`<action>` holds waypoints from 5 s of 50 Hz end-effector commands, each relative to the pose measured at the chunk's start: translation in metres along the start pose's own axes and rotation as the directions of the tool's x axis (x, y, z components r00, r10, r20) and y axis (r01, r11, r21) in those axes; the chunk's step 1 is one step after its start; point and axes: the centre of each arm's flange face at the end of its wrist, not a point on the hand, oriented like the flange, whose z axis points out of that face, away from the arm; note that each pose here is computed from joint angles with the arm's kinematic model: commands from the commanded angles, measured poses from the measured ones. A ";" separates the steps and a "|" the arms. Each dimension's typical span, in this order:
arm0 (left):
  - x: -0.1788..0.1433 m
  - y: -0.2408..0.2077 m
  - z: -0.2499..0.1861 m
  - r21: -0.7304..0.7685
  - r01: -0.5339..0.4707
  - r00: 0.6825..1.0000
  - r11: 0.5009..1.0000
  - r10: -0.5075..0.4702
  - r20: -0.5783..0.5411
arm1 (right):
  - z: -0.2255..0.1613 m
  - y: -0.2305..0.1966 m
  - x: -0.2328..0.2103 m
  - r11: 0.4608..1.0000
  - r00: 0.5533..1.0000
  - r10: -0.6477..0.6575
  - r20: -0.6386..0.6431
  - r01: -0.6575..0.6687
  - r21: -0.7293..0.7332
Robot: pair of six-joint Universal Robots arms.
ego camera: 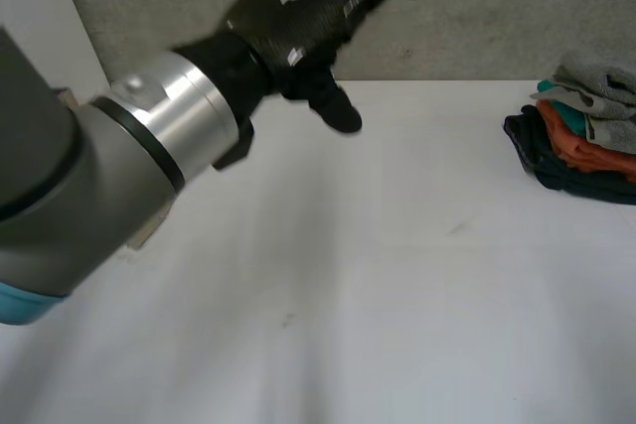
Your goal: Fold the laundry.
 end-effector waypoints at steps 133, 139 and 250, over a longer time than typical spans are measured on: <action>-0.157 0.155 0.028 -0.250 -0.335 0.861 0.908 0.403 0.309 | -0.224 0.028 -0.265 0.999 0.603 0.012 0.798 0.025 -0.034; -0.064 0.140 0.038 -0.152 -0.246 0.949 0.957 0.270 0.164 | -0.220 0.027 -0.262 0.999 0.634 0.004 0.773 0.032 -0.032; 0.065 0.109 -0.021 0.138 -0.277 0.961 0.951 0.273 0.046 | -0.182 -0.052 -0.205 0.992 0.775 0.123 0.620 -0.092 -0.082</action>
